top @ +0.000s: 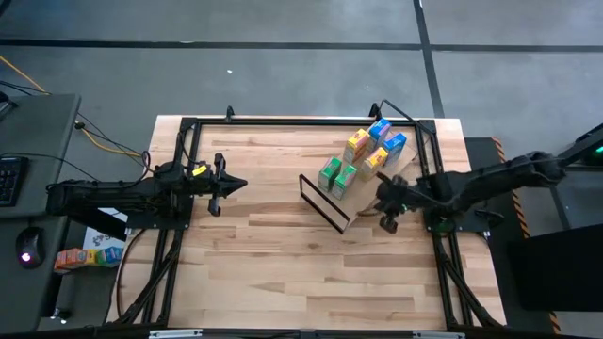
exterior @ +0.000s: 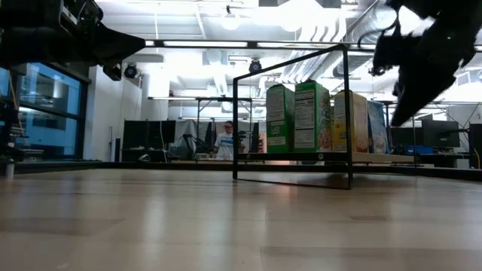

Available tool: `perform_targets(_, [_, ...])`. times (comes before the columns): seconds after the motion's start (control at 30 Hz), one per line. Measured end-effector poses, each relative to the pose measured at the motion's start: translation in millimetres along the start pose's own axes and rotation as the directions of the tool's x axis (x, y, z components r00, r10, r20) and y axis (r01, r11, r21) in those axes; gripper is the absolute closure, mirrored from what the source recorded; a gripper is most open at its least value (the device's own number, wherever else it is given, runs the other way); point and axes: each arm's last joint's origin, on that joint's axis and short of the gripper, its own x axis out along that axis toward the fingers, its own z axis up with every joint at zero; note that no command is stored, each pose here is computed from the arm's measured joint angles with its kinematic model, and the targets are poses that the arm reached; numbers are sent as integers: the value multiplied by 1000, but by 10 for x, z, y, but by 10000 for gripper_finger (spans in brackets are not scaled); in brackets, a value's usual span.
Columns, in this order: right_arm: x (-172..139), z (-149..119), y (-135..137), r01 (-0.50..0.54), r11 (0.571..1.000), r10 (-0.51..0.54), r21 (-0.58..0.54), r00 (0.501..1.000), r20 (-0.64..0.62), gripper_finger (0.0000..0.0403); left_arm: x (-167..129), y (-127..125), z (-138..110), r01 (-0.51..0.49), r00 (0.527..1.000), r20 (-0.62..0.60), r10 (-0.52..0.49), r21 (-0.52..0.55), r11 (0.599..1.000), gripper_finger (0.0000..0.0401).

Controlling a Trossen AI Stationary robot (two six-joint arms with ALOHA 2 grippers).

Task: Stack cereal on shelf
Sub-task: Return to Home Position

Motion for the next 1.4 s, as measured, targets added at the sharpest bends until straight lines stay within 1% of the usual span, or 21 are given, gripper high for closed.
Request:
perform_targets(0.07, [-39,-11,106,-69,996,74,-62,994,86,403,0,0,-1,0,1000,-1,0,-1,1000,401])
perform_targets(0.13, [-111,-44,187,-108,987,129,-122,976,176,403,0,0,-1,0,1000,-1,0,0,1000,401])
perform_targets(0.2, [-186,-103,223,-105,981,145,-165,956,255,403,0,0,-2,0,1000,-2,0,-1,1000,401])
perform_targets(0.27, [-245,-187,216,-82,981,138,-176,932,335,403,0,0,-1,0,1000,-1,0,-1,1000,401])
perform_targets(0.33, [-273,-279,193,-83,980,153,-181,895,420,403,0,0,-2,0,1000,-2,0,-6,1000,401])
perform_targets(0.43, [-263,-412,129,-117,971,209,-208,836,507,403,0,0,-2,0,1000,-2,0,-7,1000,401])
perform_targets(0.53, [-280,-467,54,-138,961,256,-238,764,592,403,0,0,3,1,1000,4,-1,-3,1000,401])
perform_targets(0.67, [-300,-497,-52,-168,941,327,-294,677,659,403,0,-2,20,2,1000,21,-2,13,1000,401])
perform_targets(0.77, [-278,-494,-138,-135,941,324,-309,618,716,403,0,-2,20,2,1000,21,-2,12,1000,401])
perform_targets(0.83, [-234,-495,-190,-129,938,333,-321,587,738,403,0,-2,20,2,1000,21,-2,12,1000,401])
perform_targets(0.93, [-117,-515,-256,-157,929,361,-334,579,731,403,0,-2,16,2,1000,17,-2,11,1000,401])
perform_targets(1.03, [-10,-540,-314,-180,925,374,-335,588,717,403,0,-2,16,2,1000,16,-2,12,1000,401])
perform_targets(1.13, [77,-568,-363,-164,927,365,-336,591,719,403,0,-1,8,1,1000,8,-1,10,1000,401])
perform_targets(1.3, [127,-591,-380,-157,911,390,-381,629,672,403,0,1,-12,-1,1000,-12,1,6,1000,401])
perform_targets(1.4, [140,-599,-388,-112,911,371,-397,644,669,403,0,1,-13,-1,1000,-13,1,0,1000,401])
